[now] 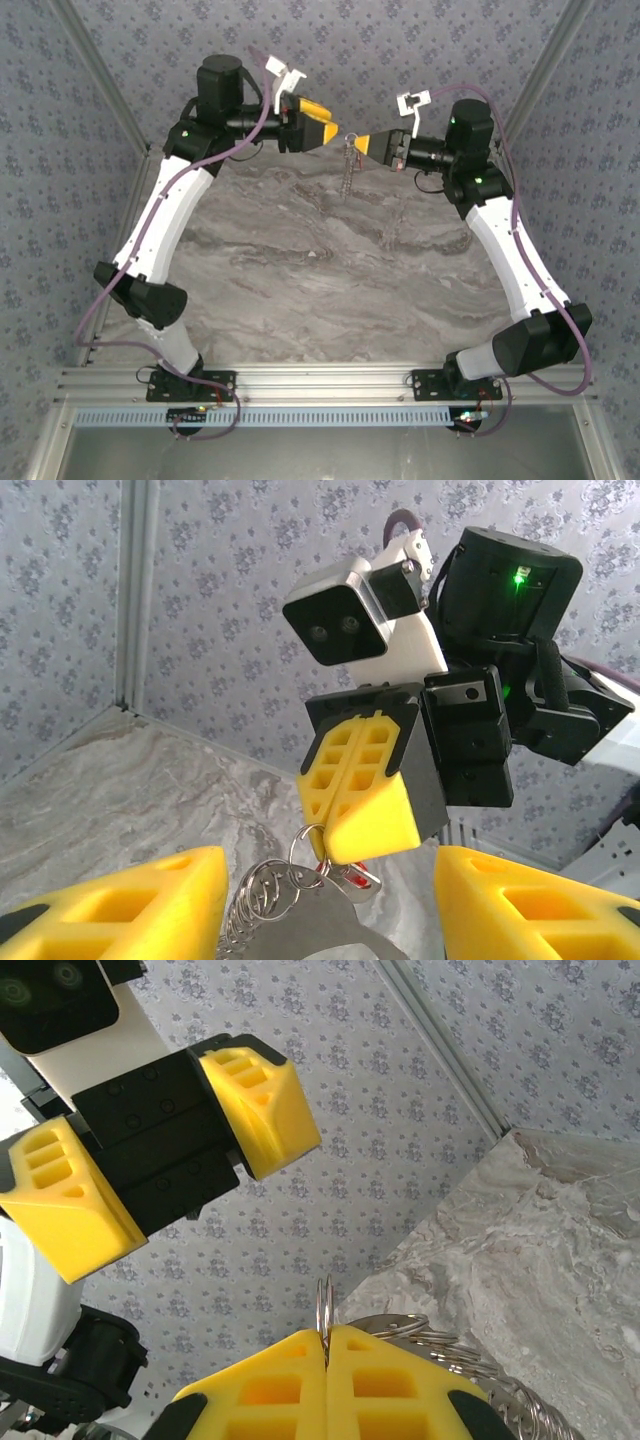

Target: Put the keys on the keyring

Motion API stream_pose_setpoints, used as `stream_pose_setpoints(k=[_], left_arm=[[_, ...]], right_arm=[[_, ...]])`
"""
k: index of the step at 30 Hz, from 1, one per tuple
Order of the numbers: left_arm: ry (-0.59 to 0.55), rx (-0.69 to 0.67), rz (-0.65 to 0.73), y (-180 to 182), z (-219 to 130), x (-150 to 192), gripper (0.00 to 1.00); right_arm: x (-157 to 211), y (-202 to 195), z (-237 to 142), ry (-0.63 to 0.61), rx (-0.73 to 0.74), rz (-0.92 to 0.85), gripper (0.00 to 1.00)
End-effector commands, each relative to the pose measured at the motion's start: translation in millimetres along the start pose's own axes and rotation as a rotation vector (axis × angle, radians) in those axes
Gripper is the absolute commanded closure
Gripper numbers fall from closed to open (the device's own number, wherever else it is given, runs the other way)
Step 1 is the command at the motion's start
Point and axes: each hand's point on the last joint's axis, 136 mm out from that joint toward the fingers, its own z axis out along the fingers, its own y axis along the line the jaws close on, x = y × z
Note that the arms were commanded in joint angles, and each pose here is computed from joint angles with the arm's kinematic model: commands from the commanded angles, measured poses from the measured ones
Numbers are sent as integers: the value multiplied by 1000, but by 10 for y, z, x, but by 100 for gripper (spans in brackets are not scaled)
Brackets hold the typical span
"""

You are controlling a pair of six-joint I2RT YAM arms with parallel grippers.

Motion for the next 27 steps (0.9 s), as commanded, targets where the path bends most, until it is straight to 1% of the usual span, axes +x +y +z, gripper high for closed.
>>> stream_pose_setpoints(k=[1,21,27], left_arm=[[6,59,-7,-115,-19,-39,45],[31,121,-67,-122,146,38,50],[35,129,-72,-124,176,48,53]], right_arm=[[-112,265,-37,-12,-47,-77,100],[-142,398,39,-12,-75,-95,100],[-152,403,43,-15,-74,-96,100]])
